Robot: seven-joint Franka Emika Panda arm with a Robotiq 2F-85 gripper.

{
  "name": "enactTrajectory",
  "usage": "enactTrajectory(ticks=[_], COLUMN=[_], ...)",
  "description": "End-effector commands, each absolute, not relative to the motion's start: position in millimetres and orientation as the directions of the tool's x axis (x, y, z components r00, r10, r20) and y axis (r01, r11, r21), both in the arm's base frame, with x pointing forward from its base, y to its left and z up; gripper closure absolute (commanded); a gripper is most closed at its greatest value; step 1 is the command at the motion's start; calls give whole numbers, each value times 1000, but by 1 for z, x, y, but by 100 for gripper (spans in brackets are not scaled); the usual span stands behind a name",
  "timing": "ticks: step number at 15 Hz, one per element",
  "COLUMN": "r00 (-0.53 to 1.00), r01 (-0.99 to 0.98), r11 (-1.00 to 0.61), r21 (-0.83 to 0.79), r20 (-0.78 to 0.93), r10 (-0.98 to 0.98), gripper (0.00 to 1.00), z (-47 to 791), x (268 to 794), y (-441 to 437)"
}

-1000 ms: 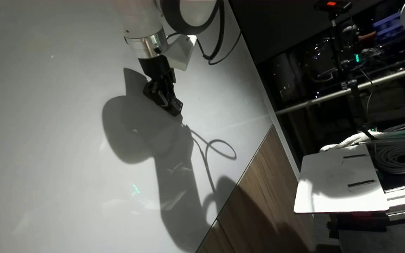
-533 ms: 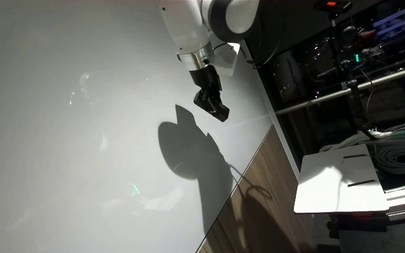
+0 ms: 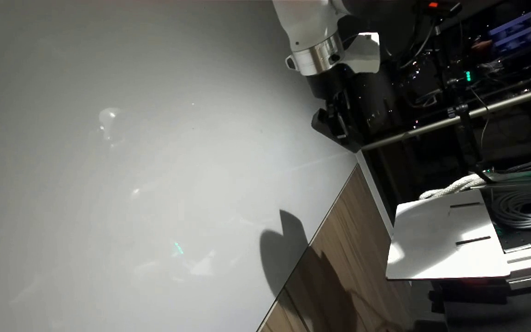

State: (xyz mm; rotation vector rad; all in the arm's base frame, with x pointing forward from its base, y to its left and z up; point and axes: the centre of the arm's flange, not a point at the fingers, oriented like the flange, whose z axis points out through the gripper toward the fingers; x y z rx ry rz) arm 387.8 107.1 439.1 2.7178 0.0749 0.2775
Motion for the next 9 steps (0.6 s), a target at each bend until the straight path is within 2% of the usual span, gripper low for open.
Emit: enactTrajectory(ticks=[1, 9], r00=[985, 997], r01=[37, 43], r11=[-935, -969], r21=[353, 244], r20=[147, 46], r10=[94, 56], gripper=[71, 71], z=[432, 372], x=[352, 360], y=[98, 90])
